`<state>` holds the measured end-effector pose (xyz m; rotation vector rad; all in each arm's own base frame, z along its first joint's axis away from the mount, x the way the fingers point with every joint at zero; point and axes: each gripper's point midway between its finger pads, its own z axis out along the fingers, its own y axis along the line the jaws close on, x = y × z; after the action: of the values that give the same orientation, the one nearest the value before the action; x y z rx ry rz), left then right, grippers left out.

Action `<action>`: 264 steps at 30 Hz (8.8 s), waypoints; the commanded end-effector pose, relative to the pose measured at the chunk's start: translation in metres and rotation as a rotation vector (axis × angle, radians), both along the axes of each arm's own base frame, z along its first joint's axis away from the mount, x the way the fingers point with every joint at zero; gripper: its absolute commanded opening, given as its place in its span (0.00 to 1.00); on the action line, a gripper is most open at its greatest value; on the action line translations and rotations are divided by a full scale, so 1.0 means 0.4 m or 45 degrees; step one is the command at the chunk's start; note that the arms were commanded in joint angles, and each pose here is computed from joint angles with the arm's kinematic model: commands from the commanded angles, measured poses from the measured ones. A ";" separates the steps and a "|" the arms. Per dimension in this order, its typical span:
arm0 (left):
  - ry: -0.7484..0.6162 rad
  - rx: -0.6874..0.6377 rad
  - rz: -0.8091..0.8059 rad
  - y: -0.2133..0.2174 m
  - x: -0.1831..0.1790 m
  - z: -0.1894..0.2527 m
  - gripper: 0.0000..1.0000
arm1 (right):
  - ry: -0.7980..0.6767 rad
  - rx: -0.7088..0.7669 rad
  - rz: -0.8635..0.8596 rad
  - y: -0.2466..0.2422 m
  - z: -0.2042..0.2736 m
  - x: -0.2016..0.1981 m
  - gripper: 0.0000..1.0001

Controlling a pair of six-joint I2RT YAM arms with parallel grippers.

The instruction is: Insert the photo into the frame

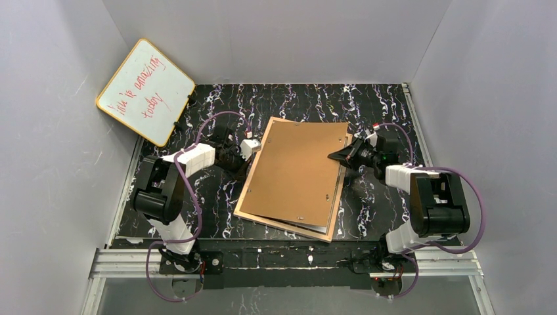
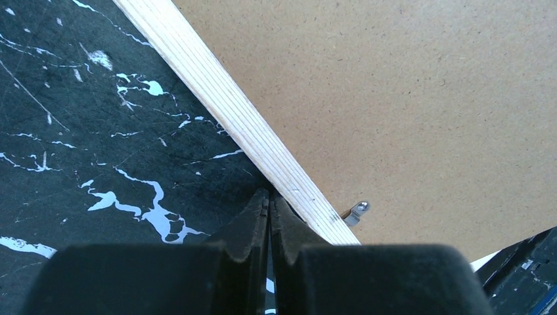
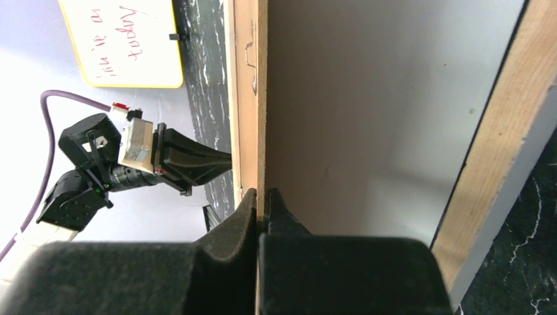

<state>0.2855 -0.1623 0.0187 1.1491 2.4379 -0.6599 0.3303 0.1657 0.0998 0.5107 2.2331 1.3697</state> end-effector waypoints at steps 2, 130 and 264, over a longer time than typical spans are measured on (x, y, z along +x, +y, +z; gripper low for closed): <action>0.176 -0.033 -0.060 -0.013 -0.101 -0.017 0.00 | 0.079 -0.255 -0.058 -0.014 -0.097 -0.005 0.01; 0.438 -0.429 0.267 -0.087 0.185 -0.005 0.08 | -0.014 -0.478 0.325 0.488 -0.094 0.298 0.67; 0.279 -0.166 -0.663 -0.130 -0.246 0.228 0.87 | 0.070 -0.786 -0.233 -0.003 0.129 0.346 0.99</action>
<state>0.1594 -0.2403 0.0750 1.7640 2.3020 -1.1962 0.4987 0.2118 0.1225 0.4013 2.4430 0.6885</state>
